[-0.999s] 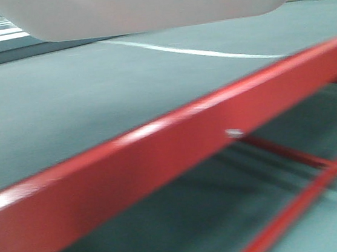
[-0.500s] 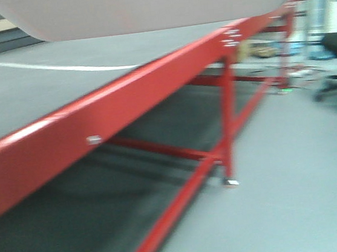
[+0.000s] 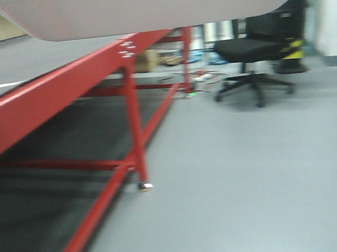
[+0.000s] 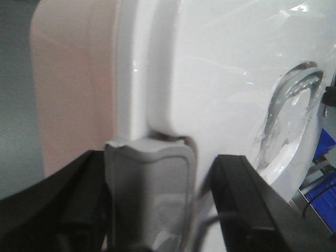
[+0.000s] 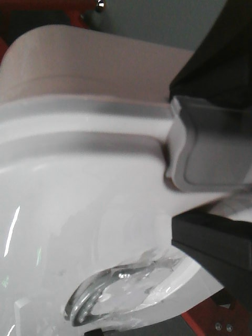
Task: Grab white bin and place on right shelf
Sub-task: 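Drive past the red table carrying the bin in both grippers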
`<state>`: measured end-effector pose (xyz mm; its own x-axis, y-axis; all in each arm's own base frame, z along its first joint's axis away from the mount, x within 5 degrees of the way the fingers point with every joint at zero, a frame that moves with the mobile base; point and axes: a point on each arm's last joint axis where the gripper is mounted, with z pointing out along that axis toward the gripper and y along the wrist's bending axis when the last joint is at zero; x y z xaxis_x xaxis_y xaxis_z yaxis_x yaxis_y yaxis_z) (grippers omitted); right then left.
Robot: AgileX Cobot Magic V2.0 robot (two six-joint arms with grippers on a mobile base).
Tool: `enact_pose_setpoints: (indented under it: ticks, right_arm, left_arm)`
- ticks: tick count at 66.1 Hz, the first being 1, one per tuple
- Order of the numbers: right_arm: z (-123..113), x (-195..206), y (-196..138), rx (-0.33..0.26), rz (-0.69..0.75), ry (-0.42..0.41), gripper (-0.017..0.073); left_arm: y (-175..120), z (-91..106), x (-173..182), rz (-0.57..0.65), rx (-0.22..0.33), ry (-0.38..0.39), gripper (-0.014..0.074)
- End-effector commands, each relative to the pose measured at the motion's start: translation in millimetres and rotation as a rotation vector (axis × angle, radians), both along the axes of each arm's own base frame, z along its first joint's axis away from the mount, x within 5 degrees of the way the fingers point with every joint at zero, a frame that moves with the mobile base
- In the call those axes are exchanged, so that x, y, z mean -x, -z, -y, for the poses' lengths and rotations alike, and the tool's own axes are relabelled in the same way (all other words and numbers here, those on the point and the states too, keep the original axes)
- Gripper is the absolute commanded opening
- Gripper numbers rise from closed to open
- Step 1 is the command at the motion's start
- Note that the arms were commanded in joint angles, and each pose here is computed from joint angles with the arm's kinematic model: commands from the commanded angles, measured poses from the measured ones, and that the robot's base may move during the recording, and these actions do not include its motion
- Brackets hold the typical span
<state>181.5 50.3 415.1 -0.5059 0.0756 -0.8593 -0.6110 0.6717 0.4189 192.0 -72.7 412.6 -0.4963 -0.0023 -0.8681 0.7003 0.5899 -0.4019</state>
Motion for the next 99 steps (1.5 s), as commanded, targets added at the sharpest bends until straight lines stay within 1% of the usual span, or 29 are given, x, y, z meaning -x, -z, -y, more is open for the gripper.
enact_pose_setpoints:
  ticks: [1, 99]
  right_arm:
    - [-17.9, 25.7, -26.0, -0.164, 0.035, -0.221, 0.0449]
    - [-18.0, 26.5, -26.3, -0.163, 0.037, -0.222, 0.0449]
  left_arm:
    - [-29.7, 14.4, 21.1, 0.032, 0.21, 0.159, 0.0262]
    - [-29.7, 14.4, 21.1, 0.032, 0.21, 0.159, 0.0262]
